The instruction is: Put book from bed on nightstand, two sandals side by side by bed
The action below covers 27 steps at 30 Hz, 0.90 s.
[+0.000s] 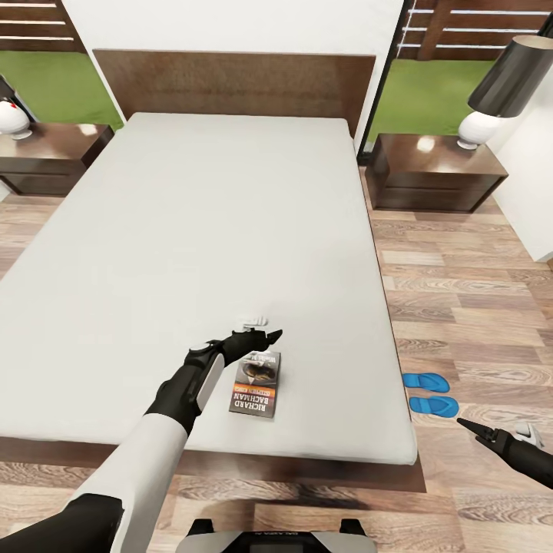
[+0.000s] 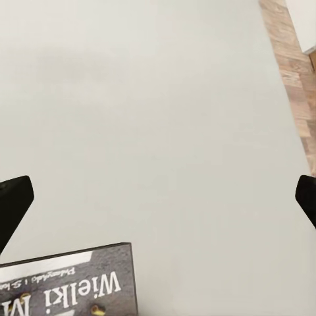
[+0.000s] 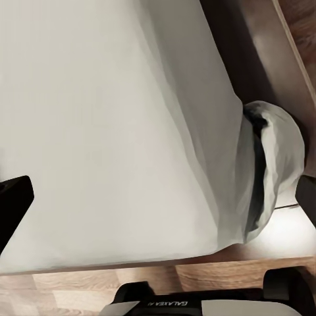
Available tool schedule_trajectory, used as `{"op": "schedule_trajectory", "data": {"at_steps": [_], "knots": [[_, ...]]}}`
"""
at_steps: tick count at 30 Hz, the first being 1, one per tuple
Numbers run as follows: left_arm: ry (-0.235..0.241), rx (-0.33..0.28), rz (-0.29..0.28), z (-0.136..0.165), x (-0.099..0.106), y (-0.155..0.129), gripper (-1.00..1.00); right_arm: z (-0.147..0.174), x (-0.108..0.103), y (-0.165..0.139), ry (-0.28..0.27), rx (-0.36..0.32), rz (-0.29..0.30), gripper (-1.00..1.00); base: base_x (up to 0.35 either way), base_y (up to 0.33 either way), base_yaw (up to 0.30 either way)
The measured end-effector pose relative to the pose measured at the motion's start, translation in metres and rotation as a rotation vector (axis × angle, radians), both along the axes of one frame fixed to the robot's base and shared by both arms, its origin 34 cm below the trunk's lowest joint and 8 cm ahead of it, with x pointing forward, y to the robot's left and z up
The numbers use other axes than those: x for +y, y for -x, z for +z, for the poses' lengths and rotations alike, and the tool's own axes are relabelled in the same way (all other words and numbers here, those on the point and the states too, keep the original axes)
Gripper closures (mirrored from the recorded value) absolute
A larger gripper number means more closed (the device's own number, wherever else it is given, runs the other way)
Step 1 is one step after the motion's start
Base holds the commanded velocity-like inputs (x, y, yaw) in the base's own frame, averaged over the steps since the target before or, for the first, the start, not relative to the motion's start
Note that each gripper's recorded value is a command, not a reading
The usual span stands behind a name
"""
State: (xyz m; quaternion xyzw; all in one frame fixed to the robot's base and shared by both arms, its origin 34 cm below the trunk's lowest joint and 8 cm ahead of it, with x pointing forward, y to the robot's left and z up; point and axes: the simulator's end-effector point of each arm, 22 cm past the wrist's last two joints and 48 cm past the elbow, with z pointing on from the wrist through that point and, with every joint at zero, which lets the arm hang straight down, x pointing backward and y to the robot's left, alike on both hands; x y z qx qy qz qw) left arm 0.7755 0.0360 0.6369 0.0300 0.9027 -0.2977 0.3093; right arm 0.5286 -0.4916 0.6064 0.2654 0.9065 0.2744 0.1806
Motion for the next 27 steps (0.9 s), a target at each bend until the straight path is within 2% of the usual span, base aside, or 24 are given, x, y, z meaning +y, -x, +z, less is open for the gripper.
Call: {"op": "schedule_trajectory", "data": {"at_steps": [27], "knots": [[-0.001,0.001,0.002,-0.023,0.001,-0.002,-1.00,-0.023,0.000,-0.001,0.001,0.000,0.000,-1.00,0.000,0.000,0.000]]}}
